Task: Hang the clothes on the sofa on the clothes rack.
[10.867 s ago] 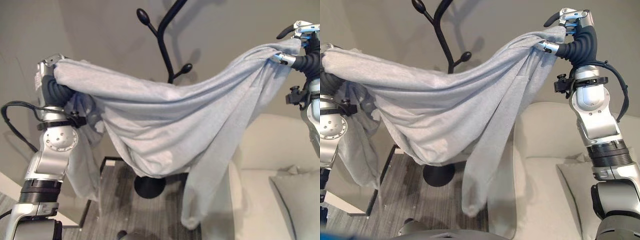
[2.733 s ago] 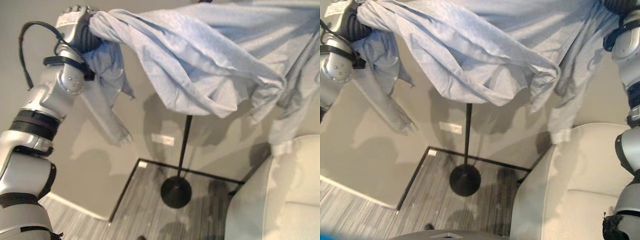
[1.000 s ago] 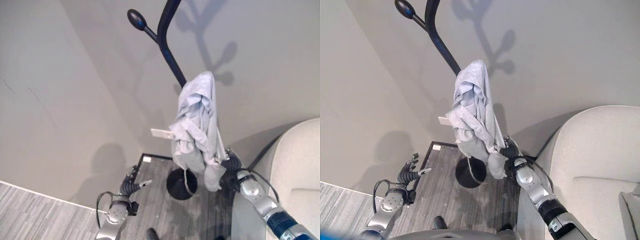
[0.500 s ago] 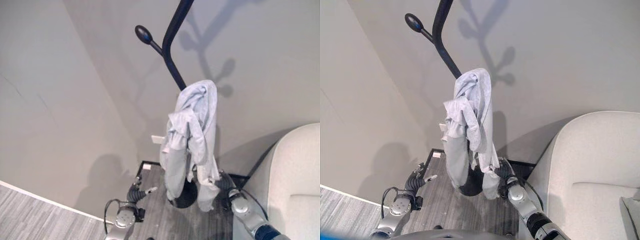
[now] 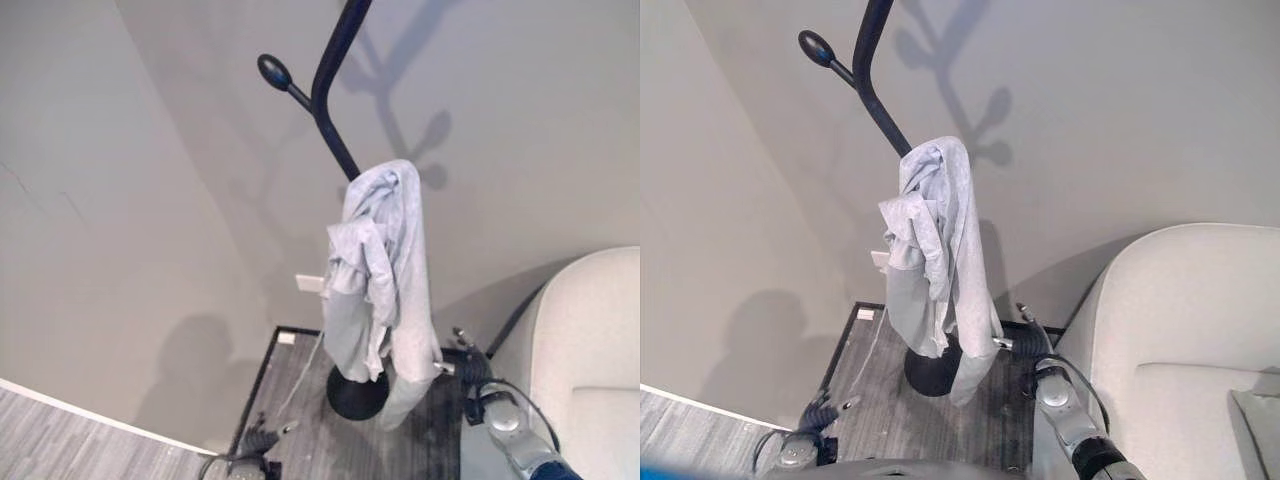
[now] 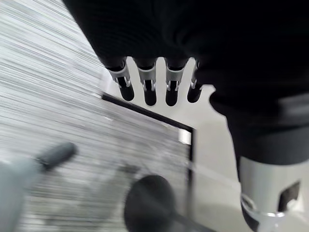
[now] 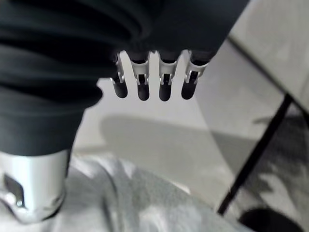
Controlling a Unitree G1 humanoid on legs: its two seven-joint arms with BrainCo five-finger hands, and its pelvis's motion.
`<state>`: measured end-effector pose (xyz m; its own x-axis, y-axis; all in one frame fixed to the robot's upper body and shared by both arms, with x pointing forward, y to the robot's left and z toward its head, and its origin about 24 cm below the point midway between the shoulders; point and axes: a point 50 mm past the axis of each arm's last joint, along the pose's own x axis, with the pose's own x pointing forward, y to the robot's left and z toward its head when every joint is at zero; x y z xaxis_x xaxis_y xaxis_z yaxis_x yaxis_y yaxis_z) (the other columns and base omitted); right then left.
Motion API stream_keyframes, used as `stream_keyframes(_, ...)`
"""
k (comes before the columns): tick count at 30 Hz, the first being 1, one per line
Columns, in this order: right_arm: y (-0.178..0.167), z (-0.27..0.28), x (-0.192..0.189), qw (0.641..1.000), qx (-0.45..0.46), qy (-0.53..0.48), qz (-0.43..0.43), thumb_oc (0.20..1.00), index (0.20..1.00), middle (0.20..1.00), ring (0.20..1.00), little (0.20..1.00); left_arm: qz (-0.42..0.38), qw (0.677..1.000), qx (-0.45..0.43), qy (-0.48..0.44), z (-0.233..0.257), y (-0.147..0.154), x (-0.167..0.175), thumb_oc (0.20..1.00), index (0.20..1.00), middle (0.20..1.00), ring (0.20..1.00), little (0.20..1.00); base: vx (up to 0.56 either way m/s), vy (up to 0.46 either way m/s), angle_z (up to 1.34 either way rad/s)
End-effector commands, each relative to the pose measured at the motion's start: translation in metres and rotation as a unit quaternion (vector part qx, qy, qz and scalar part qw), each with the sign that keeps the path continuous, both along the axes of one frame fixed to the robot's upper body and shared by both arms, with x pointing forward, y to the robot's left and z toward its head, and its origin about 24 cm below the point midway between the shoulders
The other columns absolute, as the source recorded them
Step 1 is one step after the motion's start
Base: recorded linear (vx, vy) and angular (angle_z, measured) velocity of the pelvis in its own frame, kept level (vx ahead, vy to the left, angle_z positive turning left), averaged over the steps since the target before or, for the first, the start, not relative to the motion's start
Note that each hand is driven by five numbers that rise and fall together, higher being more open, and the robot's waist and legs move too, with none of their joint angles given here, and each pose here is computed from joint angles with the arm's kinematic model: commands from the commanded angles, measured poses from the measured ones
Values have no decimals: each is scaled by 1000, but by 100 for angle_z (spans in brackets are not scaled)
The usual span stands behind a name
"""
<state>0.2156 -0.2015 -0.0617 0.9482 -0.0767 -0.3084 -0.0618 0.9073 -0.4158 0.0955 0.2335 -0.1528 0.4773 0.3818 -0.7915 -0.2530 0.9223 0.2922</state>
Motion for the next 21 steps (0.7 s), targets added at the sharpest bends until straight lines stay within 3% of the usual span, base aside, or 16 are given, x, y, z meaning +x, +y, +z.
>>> stream_keyframes(1, -1, 20, 13, 998, 19, -62, -16, 1000, 1000, 1000, 1000, 1000, 28, 1000, 3, -6, 2, 9, 3, 1000, 1000, 1000, 1000, 1000, 0, 50, -21)
stream_keyframes(14, -31, 51, -9, 989, -14, -135, -63, 1000, 1000, 1000, 1000, 1000, 133, 989, -7, 57, -6, 27, -51, 1000, 1000, 1000, 1000, 1000, 16, 47, -30)
stream_keyframes(17, -61, 33, -36, 979, -29, -98, -175, 1000, 1000, 1000, 1000, 1000, 158, 986, -17, 49, -6, 26, -52, 1000, 1000, 1000, 1000, 1000, 21, 82, -34)
stream_keyframes(18, -61, 33, -36, 979, -28, -98, -177, 1000, 1000, 1000, 1000, 1000, 157, 986, -17, 49, -6, 27, -52, 1000, 1000, 1000, 1000, 1000, 18, 87, -27)
stream_keyframes(19, -78, 15, -56, 958, -16, -66, -279, 1000, 1000, 1000, 1000, 1000, 170, 984, -18, 44, -6, 26, -51, 1000, 1000, 1000, 1000, 1000, 3, 48, -25)
stream_keyframes(20, -78, 15, -56, 957, -15, -66, -281, 1000, 1000, 1000, 1000, 1000, 169, 985, -17, 44, -6, 26, -50, 1000, 1000, 1000, 1000, 1000, 9, 73, -24)
stream_keyframes(21, -90, -9, -80, 921, 17, -16, -388, 1000, 1000, 1000, 1000, 1000, 184, 982, -22, 39, -6, 26, -49, 1000, 1000, 1000, 1000, 1000, 5, 32, -14)
